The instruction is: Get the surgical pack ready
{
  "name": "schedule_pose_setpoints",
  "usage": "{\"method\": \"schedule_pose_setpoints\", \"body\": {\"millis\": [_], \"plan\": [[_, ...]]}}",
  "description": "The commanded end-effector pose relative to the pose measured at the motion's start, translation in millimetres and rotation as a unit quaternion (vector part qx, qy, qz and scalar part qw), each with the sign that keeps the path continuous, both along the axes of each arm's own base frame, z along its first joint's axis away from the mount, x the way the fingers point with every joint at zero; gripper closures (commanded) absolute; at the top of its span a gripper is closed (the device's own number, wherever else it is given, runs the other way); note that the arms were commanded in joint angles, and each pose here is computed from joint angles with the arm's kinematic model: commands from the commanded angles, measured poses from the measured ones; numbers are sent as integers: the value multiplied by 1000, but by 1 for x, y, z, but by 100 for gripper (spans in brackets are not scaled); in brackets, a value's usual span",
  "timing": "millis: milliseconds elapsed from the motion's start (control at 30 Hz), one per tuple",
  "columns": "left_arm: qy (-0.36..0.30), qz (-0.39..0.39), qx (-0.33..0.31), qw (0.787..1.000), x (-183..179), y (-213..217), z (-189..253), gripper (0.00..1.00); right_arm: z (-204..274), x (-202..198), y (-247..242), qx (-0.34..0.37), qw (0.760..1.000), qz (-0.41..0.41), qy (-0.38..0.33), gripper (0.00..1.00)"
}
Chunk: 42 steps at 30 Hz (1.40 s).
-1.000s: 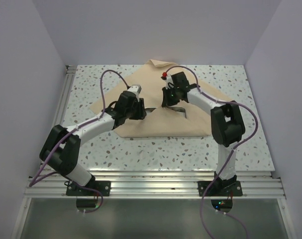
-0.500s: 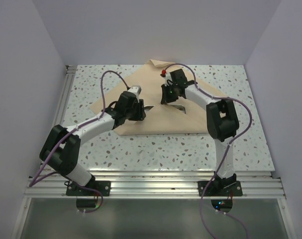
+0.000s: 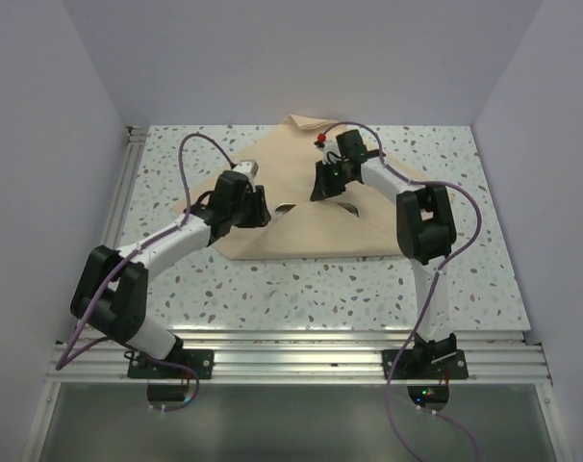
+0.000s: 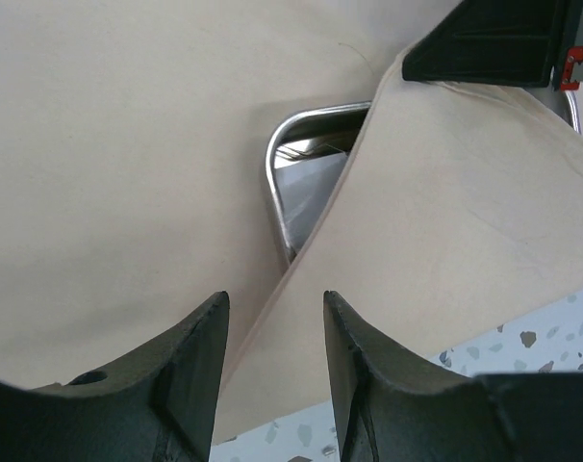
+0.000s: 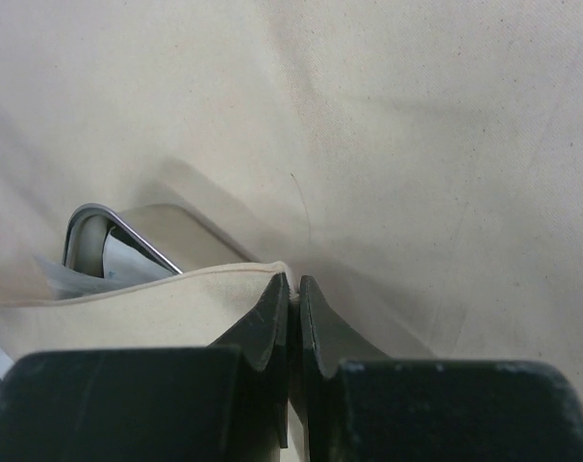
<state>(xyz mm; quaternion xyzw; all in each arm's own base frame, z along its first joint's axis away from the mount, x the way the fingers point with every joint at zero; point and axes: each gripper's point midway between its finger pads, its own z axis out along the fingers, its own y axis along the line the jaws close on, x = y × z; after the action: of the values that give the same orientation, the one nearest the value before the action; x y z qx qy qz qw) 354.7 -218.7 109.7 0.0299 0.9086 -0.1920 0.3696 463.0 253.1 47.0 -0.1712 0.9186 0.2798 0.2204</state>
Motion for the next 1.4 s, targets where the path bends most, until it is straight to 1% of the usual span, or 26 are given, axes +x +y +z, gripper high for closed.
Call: {"method": "schedule_pose_setpoints", "body": {"millis": [0,200,367,533,667,767,867,933,967,1033,1067,1133,1233,1333,1367], "plan": [[-12,43,-14,999,12,33,19,52,-65,-49,-19,-58,990,13,126,100],[-13,124,2,992,18,88,19,52,-82,-70,-18,-43,985,18,163,100],[-4,177,5,984,18,118,16,52,-95,-90,-18,-32,980,18,197,100],[11,250,19,968,17,164,-2,52,-99,-111,-20,-20,976,1,215,100],[2,307,29,951,16,203,-6,49,-94,-123,-22,-3,980,-13,199,100],[-12,345,38,938,18,225,-5,46,-95,-124,-25,-8,981,-20,190,100],[-17,364,48,930,25,240,-8,44,-92,-123,-21,4,983,-17,183,100],[-22,350,43,935,33,237,-8,43,-90,-121,-20,10,983,-17,180,100],[-28,362,40,931,38,250,-6,43,-89,-120,-19,13,984,-15,175,100],[-20,351,36,935,49,250,-12,43,-86,-117,-17,16,985,-15,169,100],[-7,352,38,935,53,253,-22,43,-85,-116,-17,17,986,-16,166,100],[-4,353,37,935,63,255,-24,44,-85,-115,-17,19,986,-17,164,100],[21,365,34,930,73,264,-46,45,-85,-116,-15,26,986,-14,164,100],[19,358,20,933,86,263,-50,47,-86,-117,-14,31,986,-14,164,100],[27,355,18,934,88,263,-58,47,-86,-117,-14,31,986,-14,166,100]]}}
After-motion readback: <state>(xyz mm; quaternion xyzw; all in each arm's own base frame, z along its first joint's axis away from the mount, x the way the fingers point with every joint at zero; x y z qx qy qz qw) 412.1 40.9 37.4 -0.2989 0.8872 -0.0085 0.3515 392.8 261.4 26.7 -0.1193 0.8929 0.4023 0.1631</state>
